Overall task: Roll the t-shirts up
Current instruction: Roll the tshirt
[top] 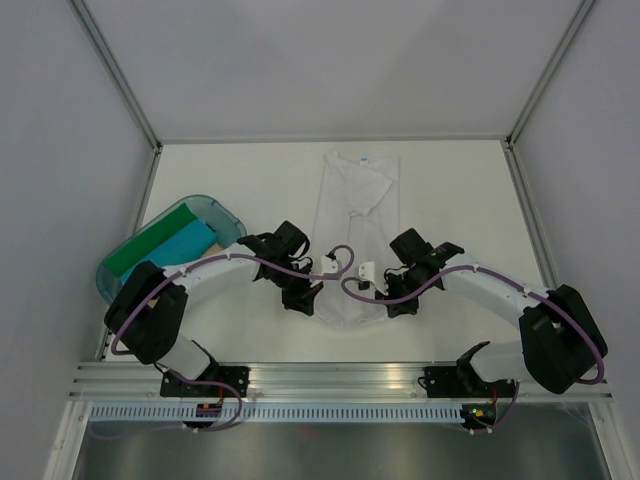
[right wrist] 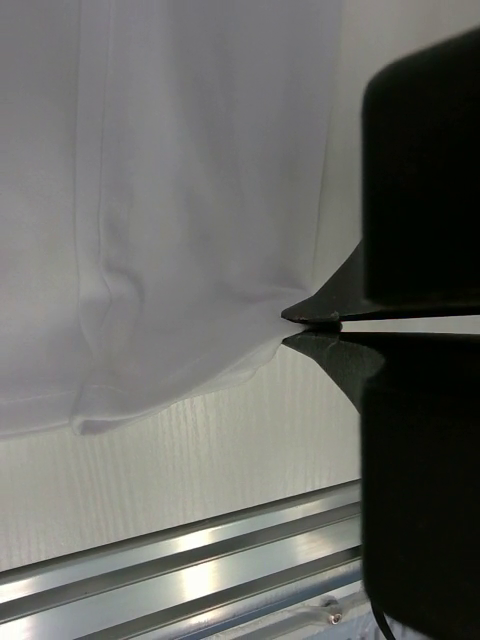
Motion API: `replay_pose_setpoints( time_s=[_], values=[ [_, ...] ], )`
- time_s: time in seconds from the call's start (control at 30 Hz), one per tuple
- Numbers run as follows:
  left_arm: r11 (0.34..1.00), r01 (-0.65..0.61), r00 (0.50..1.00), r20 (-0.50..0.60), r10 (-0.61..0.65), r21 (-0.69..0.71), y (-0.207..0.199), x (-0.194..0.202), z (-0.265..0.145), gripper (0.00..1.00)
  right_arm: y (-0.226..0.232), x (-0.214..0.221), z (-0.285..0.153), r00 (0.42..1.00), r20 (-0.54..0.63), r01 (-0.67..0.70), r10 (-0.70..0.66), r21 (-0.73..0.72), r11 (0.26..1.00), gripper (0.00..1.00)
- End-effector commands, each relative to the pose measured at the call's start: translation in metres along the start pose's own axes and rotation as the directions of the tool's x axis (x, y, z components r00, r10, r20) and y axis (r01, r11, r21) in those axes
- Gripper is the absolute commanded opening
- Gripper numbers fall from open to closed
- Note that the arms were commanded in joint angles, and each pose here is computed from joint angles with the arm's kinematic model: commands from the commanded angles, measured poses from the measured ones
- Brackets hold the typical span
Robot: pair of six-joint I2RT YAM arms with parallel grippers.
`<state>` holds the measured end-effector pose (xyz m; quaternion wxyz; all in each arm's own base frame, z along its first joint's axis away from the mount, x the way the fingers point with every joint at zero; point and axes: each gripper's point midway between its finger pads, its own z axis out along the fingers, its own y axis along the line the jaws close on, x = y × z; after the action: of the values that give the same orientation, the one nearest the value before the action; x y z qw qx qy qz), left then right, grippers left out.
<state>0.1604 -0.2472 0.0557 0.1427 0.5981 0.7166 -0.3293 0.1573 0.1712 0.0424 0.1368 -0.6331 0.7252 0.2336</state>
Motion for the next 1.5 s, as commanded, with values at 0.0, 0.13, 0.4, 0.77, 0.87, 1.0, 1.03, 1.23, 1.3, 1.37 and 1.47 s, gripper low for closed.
replay_pose_setpoints(
  time_s=[0.0,0.13,0.4,0.77,0.87,1.0,1.03,1.23,1.3,1.37,1.47],
  values=[
    [0.985,0.163,0.987,-0.003,-0.163,0.050,-0.008,-0.013,-0.003,0.02,-0.001,-0.023,0.000,0.994,0.108,0.020,-0.020,-0.003,1.000,0.00],
    [0.962,0.262,0.964,0.029,-0.264,0.079,-0.003,-0.022,-0.005,0.02,-0.005,-0.017,0.000,0.996,0.090,0.022,-0.024,0.017,1.000,0.00],
    [0.928,0.358,0.929,0.060,-0.366,0.106,0.003,-0.026,-0.012,0.02,-0.025,-0.013,0.001,0.989,0.086,-0.124,0.121,0.020,0.992,0.00],
    [0.861,0.508,0.858,0.085,-0.506,-0.007,0.052,-0.027,-0.016,0.02,-0.043,-0.015,-0.003,0.966,0.150,-0.224,0.212,0.073,0.972,0.00],
    [0.858,0.514,0.853,0.106,-0.510,-0.002,0.059,-0.032,-0.020,0.02,-0.048,-0.010,-0.003,0.959,0.144,-0.259,0.245,0.090,0.962,0.00],
    [0.841,0.541,0.837,0.098,-0.539,0.009,0.063,-0.031,-0.013,0.02,-0.057,-0.006,0.000,0.951,0.131,-0.297,0.281,0.118,0.948,0.01],
    [0.829,0.560,0.826,0.082,-0.558,0.004,0.066,-0.026,-0.009,0.02,-0.059,-0.007,0.000,0.948,0.134,-0.305,0.289,0.124,0.944,0.03],
    [0.825,0.563,0.827,0.054,-0.560,-0.057,0.081,-0.015,-0.003,0.02,-0.069,-0.005,-0.001,0.935,0.144,-0.347,0.325,0.171,0.922,0.28],
    [0.826,0.559,0.829,0.052,-0.557,-0.065,0.083,-0.013,-0.003,0.02,-0.072,-0.006,-0.006,0.928,0.161,-0.362,0.335,0.187,0.913,0.33],
    [0.821,0.566,0.824,0.052,-0.564,-0.075,0.085,-0.010,-0.003,0.02,-0.077,-0.006,-0.012,0.921,0.173,-0.380,0.348,0.209,0.901,0.37],
    [0.811,0.580,0.815,0.052,-0.577,-0.084,0.088,-0.008,-0.003,0.03,-0.084,-0.006,-0.020,0.916,0.180,-0.395,0.359,0.233,0.889,0.39]
  ],
)
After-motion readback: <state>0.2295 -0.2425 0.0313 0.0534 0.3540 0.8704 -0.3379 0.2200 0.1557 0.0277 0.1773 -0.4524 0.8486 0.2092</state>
